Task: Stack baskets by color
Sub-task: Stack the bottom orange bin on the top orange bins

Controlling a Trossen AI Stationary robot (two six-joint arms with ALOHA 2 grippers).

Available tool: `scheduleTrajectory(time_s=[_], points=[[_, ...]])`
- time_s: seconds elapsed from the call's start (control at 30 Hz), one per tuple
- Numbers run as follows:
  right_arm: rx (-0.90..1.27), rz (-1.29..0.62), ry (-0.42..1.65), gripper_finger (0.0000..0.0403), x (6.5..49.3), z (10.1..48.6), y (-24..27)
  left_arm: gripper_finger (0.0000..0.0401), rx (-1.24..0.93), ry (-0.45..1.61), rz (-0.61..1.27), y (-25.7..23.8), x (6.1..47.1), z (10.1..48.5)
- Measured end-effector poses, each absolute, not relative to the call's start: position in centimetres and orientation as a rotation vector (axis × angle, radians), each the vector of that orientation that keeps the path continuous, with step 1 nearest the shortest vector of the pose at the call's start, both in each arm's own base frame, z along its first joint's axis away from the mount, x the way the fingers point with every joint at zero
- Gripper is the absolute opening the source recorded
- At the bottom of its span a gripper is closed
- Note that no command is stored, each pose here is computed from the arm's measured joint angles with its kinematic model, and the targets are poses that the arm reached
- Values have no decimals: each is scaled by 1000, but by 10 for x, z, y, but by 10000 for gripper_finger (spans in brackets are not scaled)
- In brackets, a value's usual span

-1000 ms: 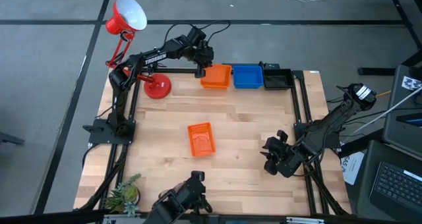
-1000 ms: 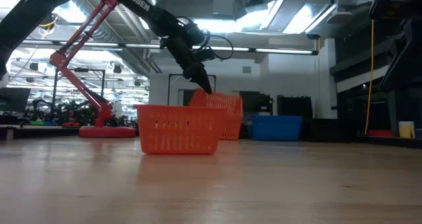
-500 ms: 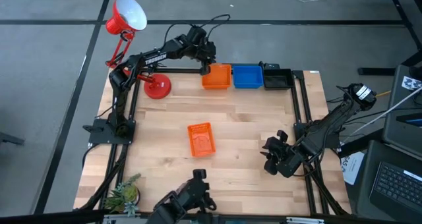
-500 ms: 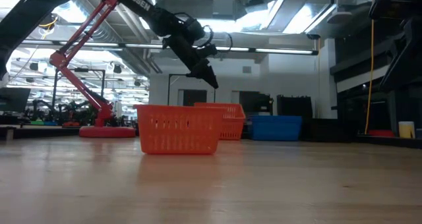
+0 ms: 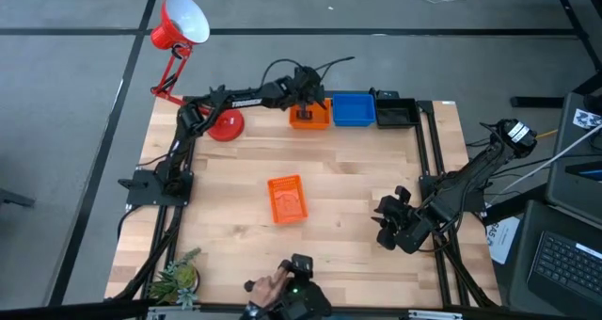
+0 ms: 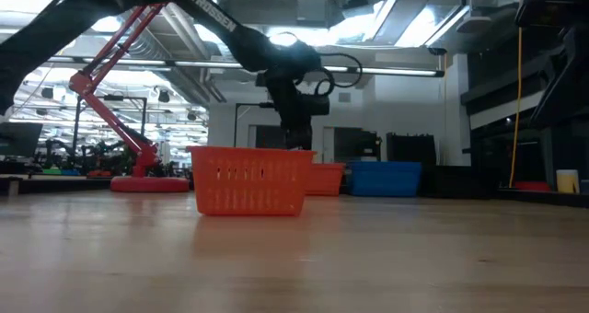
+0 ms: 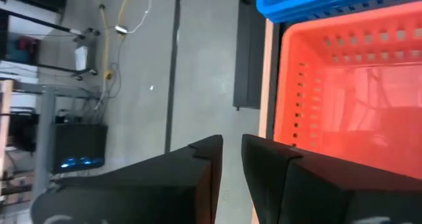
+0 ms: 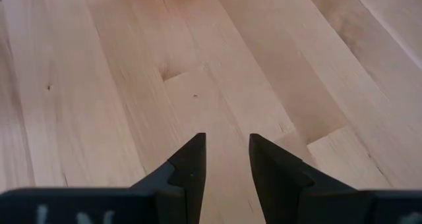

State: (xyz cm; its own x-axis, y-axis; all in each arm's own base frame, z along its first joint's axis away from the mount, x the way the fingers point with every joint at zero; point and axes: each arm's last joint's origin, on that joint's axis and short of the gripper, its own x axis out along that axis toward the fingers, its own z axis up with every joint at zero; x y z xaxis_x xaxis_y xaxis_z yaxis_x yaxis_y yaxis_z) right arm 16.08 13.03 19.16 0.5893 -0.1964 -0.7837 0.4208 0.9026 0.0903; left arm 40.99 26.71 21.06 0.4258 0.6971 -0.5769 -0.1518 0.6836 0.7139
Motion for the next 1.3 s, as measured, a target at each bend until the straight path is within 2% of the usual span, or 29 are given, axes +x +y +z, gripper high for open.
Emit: scheduleTrajectory(time_s=[0.2,0.33,0.47,0.57,0.67,0.83,0.93,1.3], points=[[284,-359,880,116,161,191,131,53,630,992,604,266,413,209],[285,-358,881,116,161,191,131,47,566,958,608,249,406,239],[286,-357,882,116,161,191,131,42,306,983,465,203,390,271],[285,-357,883,116,161,191,131,46,81,1084,317,165,372,284],[283,-358,885,116,160,191,130,59,30,1155,215,134,359,299],[289,-355,880,116,161,192,131,93,2,1230,153,99,358,299],[298,-350,873,116,162,192,132,107,57,1252,98,87,364,285],[300,-351,873,116,162,192,132,108,668,1187,-381,18,374,228]])
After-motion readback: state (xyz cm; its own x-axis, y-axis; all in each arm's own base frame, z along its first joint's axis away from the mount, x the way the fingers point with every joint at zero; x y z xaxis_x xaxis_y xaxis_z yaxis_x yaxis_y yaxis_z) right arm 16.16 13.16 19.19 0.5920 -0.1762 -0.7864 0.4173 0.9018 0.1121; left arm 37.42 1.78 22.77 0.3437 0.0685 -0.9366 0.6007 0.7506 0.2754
